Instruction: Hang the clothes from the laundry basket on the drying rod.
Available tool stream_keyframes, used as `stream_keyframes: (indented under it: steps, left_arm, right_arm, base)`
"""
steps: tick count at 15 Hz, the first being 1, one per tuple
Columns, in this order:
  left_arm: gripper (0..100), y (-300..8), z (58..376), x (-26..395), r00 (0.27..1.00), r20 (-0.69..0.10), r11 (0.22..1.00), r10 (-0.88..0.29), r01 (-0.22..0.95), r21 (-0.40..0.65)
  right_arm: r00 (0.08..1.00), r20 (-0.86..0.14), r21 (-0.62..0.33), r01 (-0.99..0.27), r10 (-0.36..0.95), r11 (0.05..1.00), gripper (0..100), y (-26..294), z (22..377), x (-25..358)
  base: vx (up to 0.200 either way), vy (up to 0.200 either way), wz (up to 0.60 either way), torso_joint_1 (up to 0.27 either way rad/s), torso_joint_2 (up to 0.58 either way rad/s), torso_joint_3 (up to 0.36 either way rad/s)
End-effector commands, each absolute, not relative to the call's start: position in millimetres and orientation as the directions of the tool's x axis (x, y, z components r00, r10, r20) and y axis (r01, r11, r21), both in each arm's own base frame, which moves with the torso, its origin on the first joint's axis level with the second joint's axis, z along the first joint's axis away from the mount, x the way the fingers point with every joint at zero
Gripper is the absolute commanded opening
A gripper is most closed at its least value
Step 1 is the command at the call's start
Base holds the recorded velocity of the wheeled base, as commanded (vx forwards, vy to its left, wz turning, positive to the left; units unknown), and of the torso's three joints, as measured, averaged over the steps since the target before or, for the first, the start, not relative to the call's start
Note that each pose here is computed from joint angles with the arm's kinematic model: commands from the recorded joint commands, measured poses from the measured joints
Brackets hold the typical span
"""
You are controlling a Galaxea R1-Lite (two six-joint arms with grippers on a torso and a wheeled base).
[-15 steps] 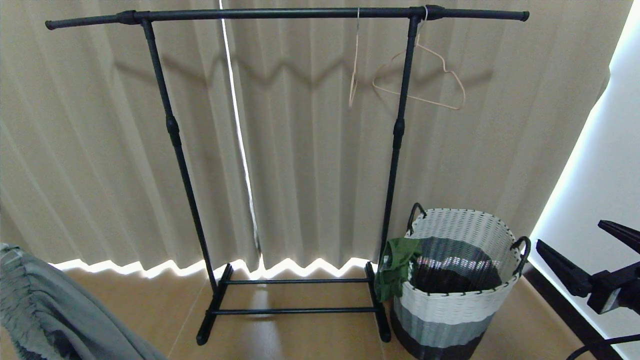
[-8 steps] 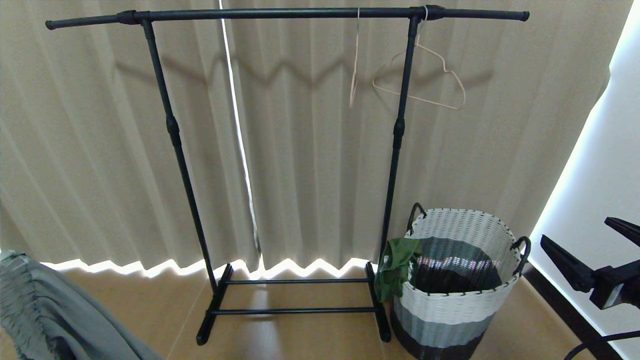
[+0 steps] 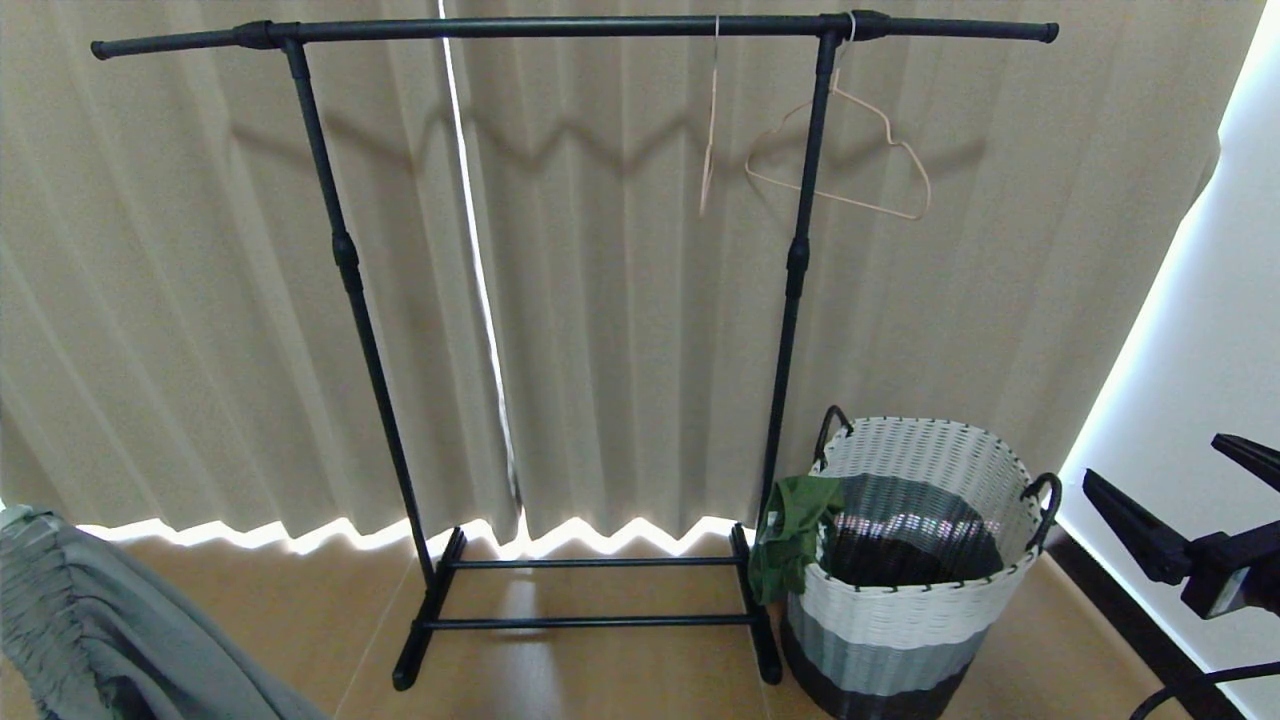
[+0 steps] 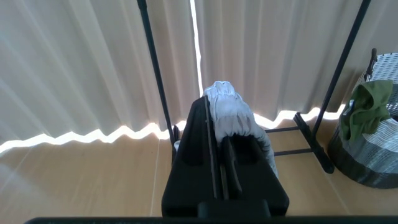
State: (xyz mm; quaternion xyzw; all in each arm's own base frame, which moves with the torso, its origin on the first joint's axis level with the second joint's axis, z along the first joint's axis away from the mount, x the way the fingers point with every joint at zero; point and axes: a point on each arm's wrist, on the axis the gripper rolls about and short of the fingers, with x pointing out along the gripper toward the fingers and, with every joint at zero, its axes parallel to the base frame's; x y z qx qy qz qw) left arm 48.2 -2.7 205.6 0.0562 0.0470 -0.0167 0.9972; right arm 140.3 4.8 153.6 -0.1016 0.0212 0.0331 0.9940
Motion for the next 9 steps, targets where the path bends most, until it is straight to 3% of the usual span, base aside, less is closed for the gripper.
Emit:
stream_keyframes:
  steps: [1,9]
  left_arm:
    - [0,-2.7,205.4,48.7,0.995,-0.098,0.993,-0.027,0.038,0.113]
    - [0,-2.5,204.6,44.8,0.996,-0.084,0.992,-0.030,0.040,0.120]
  right_arm:
    - [0.997,-0.051,-0.201,-0.072,0.063,0.977,100,4.9,153.1,140.4]
    - [0.998,-0.023,-0.202,-0.068,0.064,0.977,100,4.6,155.4,131.8]
  base:
    - [0.000,0.000,0.00,0.000,0.00,0.000]
    - [0.000,0.000,0.00,0.000,0.00,0.000]
